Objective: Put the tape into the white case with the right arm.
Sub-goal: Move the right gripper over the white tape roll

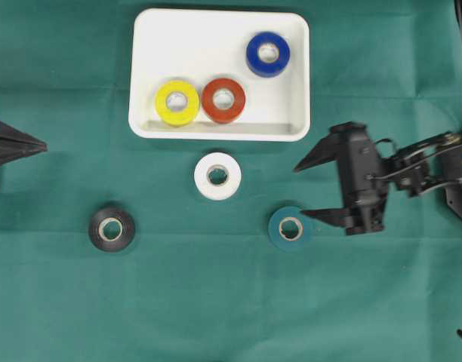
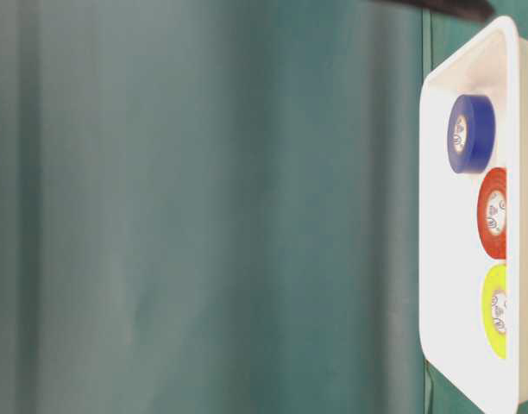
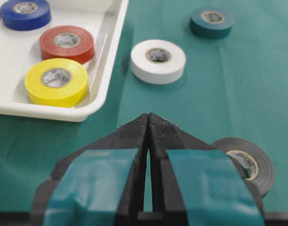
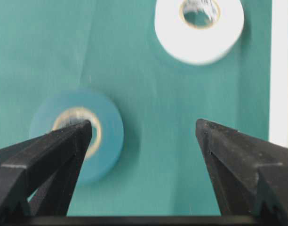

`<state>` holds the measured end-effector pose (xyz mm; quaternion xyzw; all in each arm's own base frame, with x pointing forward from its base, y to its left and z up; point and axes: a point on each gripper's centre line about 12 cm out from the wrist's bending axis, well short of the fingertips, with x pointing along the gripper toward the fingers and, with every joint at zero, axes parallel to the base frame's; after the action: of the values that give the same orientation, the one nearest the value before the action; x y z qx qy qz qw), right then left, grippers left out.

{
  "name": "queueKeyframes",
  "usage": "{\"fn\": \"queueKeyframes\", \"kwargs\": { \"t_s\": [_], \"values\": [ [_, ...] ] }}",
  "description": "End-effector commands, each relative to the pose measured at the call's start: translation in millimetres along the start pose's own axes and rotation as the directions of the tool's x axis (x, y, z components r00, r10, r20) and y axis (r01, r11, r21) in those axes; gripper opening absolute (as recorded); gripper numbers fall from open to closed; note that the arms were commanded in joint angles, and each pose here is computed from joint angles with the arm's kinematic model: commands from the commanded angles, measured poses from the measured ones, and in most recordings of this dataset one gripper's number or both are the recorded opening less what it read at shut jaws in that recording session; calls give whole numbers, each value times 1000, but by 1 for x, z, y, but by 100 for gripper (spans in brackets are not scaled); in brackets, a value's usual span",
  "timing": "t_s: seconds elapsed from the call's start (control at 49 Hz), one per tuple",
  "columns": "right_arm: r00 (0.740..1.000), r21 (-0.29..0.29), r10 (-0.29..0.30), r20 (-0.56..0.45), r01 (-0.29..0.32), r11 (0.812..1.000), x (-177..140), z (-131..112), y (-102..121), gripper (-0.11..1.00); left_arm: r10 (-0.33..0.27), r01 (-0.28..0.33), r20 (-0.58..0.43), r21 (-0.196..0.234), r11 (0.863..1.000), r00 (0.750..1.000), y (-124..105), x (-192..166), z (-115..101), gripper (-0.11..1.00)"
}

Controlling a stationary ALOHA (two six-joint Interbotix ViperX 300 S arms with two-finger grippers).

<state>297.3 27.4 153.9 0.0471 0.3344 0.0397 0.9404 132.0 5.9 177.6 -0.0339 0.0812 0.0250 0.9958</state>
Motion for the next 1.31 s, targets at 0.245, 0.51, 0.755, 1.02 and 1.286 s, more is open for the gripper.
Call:
{"fn": "queueKeyframes", "kwargs": {
  "t_s": [0.245, 0.51, 0.755, 1.02, 1.286],
  "values": [
    [999, -3, 26, 29, -26, 1000, 51, 39, 5, 62, 3, -3, 9, -2, 1000, 1000, 0, 1, 4, 0],
    [999, -4, 28, 39, -28, 1000, 85, 60, 5, 62, 3, -3, 9, -1, 1000, 1000, 0, 1, 4, 0],
    [999, -5, 29, 41, -29, 1000, 104, 68, 6, 62, 3, -3, 9, -2, 1000, 1000, 0, 1, 4, 0],
    [1000, 2, 19, 21, -19, 1000, 113, 66, 4, 62, 3, -3, 6, -2, 1000, 1000, 0, 1, 3, 0],
    [993, 10, -74, -90, 75, 997, 123, 56, -6, 62, 3, -3, 6, -2, 1000, 1000, 0, 1, 3, 0]
  ]
}}
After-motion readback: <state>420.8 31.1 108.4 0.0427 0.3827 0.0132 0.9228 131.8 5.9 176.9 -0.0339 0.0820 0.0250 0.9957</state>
